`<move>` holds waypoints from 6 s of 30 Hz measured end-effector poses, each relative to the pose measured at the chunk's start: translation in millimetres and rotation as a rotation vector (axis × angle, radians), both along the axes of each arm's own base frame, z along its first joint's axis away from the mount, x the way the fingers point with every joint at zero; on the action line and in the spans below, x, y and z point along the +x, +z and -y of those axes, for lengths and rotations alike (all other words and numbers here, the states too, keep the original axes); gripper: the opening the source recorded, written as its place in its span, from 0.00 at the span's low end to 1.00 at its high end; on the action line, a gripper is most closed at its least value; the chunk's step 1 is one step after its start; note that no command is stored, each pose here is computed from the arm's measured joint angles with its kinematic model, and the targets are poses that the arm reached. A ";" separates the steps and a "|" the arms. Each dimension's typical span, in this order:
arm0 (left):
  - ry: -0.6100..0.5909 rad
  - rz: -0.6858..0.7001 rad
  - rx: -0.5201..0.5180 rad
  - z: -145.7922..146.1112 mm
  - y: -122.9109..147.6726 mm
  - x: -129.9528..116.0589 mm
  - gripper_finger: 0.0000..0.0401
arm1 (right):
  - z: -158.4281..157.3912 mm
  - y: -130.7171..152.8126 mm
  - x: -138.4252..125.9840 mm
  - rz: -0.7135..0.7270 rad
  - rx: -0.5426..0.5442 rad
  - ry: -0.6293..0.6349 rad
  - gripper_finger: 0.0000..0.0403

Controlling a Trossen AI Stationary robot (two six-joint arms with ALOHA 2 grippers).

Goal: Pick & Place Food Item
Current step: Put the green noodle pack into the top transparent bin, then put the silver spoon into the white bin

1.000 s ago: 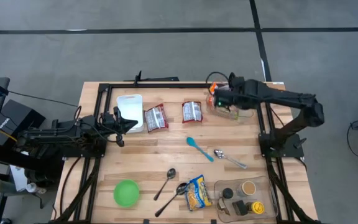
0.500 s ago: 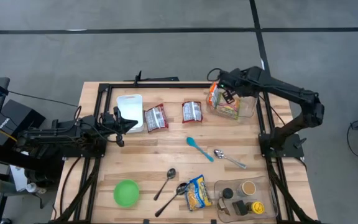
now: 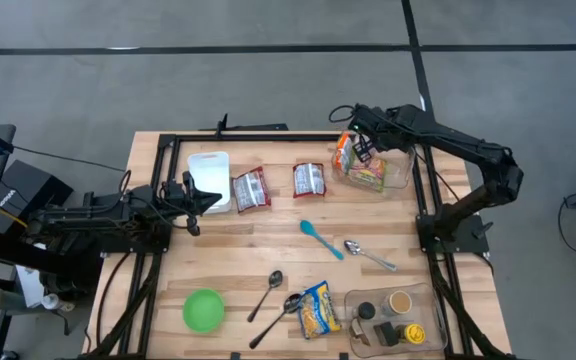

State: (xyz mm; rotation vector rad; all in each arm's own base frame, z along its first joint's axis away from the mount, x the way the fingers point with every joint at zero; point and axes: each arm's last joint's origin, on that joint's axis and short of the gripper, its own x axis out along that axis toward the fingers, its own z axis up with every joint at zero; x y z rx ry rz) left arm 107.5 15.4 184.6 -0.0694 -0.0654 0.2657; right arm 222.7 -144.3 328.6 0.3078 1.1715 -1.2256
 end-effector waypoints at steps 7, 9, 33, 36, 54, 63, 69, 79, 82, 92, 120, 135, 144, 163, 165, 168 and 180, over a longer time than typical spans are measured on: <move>0.000 0.000 0.000 0.0 0.0 0.0 0.01 | 6.2 -8.2 0.2 0.080 0.026 -0.071 0.00; -0.001 0.000 0.000 0.0 0.0 0.0 0.01 | 6.1 -9.7 0.2 0.096 0.030 -0.098 0.00; -0.001 0.000 0.000 0.0 0.0 0.0 0.01 | -0.4 -30.5 0.0 0.295 0.035 -0.479 0.00; -0.001 0.000 0.000 0.0 0.0 0.0 0.01 | -2.7 -30.3 2.3 0.313 0.026 -0.486 0.00; 0.000 0.000 0.000 0.0 0.0 0.0 0.01 | -21.2 -73.5 0.0 0.250 0.107 -0.541 0.00; -0.001 0.000 0.000 0.0 0.0 0.0 0.01 | -27.3 -81.8 -0.6 0.221 0.200 -0.508 0.00; -0.001 0.000 0.000 0.0 0.0 0.0 0.01 | -28.9 -84.4 -2.1 0.204 0.231 -0.506 0.01; -0.001 0.000 0.000 0.0 0.0 0.0 0.01 | -31.1 -84.3 -6.4 0.148 0.260 -0.493 0.22; 0.000 0.000 0.000 0.0 0.0 0.0 0.01 | -31.7 -84.1 -7.9 0.124 0.265 -0.480 0.28; -0.001 0.000 0.000 0.1 0.0 0.0 0.01 | -33.9 -65.6 1.5 0.167 0.224 -0.374 0.30; 0.000 0.000 0.000 0.0 0.0 0.0 0.01 | -137.9 -0.5 60.9 0.467 0.297 0.232 0.25; 0.000 0.000 0.000 0.0 0.0 0.0 0.01 | -183.2 -2.9 58.0 0.538 0.265 0.135 0.25; 0.000 0.000 0.000 0.0 0.0 0.0 0.01 | -200.0 -10.9 34.6 0.320 0.381 0.094 0.25; 0.000 0.000 0.000 0.0 0.0 0.0 0.01 | -171.3 -12.4 36.2 0.202 0.509 0.195 0.25; -0.001 0.000 0.000 0.1 0.0 0.0 0.01 | -167.5 -12.3 38.2 0.206 0.531 0.227 0.25; 0.000 0.000 0.000 0.0 0.0 0.0 0.01 | -162.6 -12.2 38.8 0.195 0.530 0.260 0.25; -0.001 0.000 0.000 0.0 0.0 0.0 0.01 | -160.8 -60.8 31.6 0.038 0.537 0.345 0.25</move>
